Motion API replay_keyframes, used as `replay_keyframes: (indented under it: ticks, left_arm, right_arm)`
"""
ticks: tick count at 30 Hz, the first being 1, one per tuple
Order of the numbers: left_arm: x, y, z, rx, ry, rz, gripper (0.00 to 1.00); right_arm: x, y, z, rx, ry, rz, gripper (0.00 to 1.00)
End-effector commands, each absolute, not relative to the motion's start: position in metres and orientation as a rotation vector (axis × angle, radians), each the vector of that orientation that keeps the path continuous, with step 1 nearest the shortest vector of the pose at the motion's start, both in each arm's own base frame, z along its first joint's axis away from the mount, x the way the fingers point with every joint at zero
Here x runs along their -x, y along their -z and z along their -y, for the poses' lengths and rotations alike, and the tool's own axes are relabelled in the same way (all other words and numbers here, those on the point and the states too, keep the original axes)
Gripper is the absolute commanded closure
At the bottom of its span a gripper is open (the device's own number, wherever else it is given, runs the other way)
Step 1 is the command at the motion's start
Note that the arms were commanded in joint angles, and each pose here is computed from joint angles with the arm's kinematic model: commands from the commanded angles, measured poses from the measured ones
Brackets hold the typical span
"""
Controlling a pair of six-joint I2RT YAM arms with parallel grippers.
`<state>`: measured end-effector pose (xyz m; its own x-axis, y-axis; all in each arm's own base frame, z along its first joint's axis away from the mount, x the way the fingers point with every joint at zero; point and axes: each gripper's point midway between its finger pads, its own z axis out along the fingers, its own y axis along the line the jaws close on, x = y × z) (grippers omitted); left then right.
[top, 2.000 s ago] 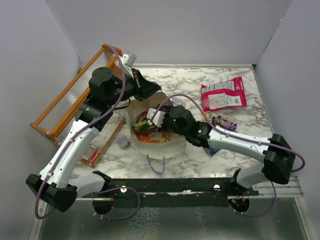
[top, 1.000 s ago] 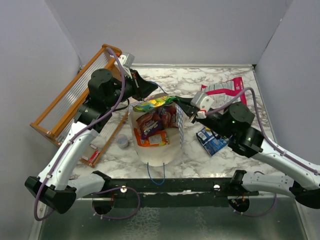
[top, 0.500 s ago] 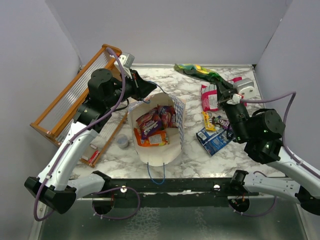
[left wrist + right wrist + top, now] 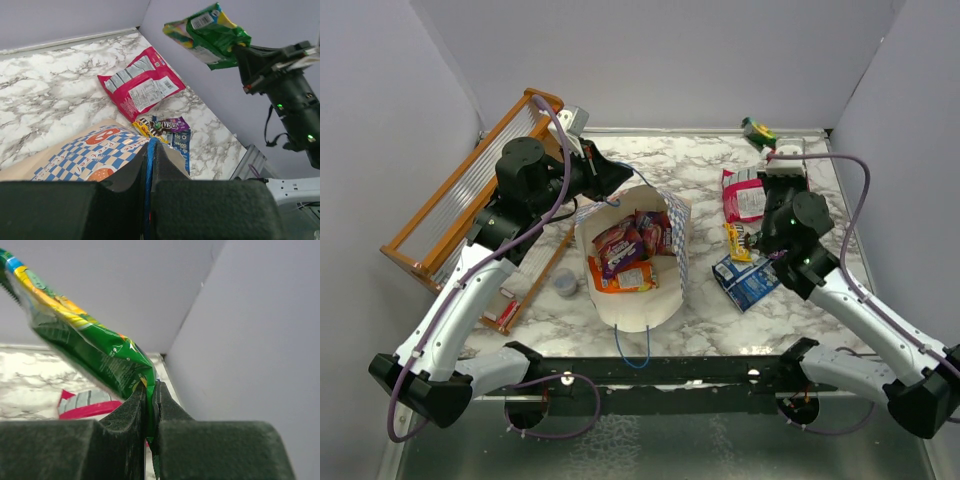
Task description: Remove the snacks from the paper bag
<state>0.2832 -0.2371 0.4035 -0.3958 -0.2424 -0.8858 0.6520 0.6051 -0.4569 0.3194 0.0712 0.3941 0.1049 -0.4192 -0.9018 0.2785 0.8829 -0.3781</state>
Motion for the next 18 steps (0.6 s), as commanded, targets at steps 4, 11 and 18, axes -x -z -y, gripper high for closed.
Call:
replay_keyframes:
  ticks: [4,11,18]
  left_arm:
    - [-0.280,-0.418,0.233,-0.320,1.005,-1.679,1.00]
    - [-0.283,-0.414,0.236,-0.323,1.010,-1.693,1.00]
    - [-0.284,-0.416,0.242,-0.338,1.048,-1.694,1.00]
  right_arm:
    - [-0.364,-0.292,-0.051,-0.044,0.347,-1.648,0.99]
    - [-0.366,-0.239,-0.069,-0.251,-0.142,-1.778,0.99]
    - [-0.358,-0.184,-0.064,-0.492,-0.369,-1.857,0.99]
